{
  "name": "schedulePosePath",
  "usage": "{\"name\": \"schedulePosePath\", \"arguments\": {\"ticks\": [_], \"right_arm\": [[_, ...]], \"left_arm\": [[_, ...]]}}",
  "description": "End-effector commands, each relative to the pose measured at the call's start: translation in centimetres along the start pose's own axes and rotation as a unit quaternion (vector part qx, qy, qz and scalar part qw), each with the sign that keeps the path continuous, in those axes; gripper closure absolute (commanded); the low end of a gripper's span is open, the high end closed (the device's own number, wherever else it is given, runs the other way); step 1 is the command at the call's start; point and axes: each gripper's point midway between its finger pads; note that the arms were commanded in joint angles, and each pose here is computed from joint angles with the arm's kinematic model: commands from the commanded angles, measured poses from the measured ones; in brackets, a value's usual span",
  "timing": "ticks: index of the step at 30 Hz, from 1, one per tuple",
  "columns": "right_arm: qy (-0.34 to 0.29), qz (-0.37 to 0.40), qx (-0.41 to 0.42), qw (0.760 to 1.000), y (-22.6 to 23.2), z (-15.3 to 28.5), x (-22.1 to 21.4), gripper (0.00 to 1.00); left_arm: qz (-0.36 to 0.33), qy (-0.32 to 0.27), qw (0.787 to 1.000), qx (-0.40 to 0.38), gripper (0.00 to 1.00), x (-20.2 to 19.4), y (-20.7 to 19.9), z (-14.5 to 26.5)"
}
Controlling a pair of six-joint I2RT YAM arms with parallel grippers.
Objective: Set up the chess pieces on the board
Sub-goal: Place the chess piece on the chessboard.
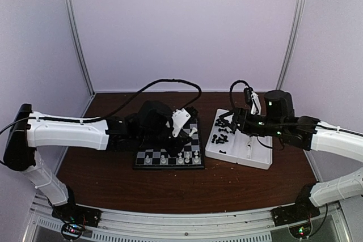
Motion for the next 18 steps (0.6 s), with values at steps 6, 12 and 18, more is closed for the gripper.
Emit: {"name": "schedulePosePath", "arguments": {"ticks": [6, 12, 18], "right_arm": [[-0.011, 0.060, -0.056, 0.997, -2.5, 0.4, 0.1, 0.29], [0.000, 0.056, -0.047, 0.997, -2.6, -0.7, -0.2, 0.30], [0.008, 0.049, -0.039, 0.998, -2.7, -1.3, -0.6, 0.30]], "left_arm": [[0.046, 0.129, 0.990, 0.035, 0.99, -3.8, 2.0, 8.2], [0.103, 0.217, 0.969, 0.062, 0.99, -5.8, 3.7, 12.1], [0.225, 0.252, 0.941, 0.037, 0.98, -6.2, 7.2, 12.9]]}}
Point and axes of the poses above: each gripper's point midway between its finger pads, its own z axis back along the fingers, its own y axis along the line the jaws close on, x = y × z, and after that the axes turned 6 degrees about z, right-handed
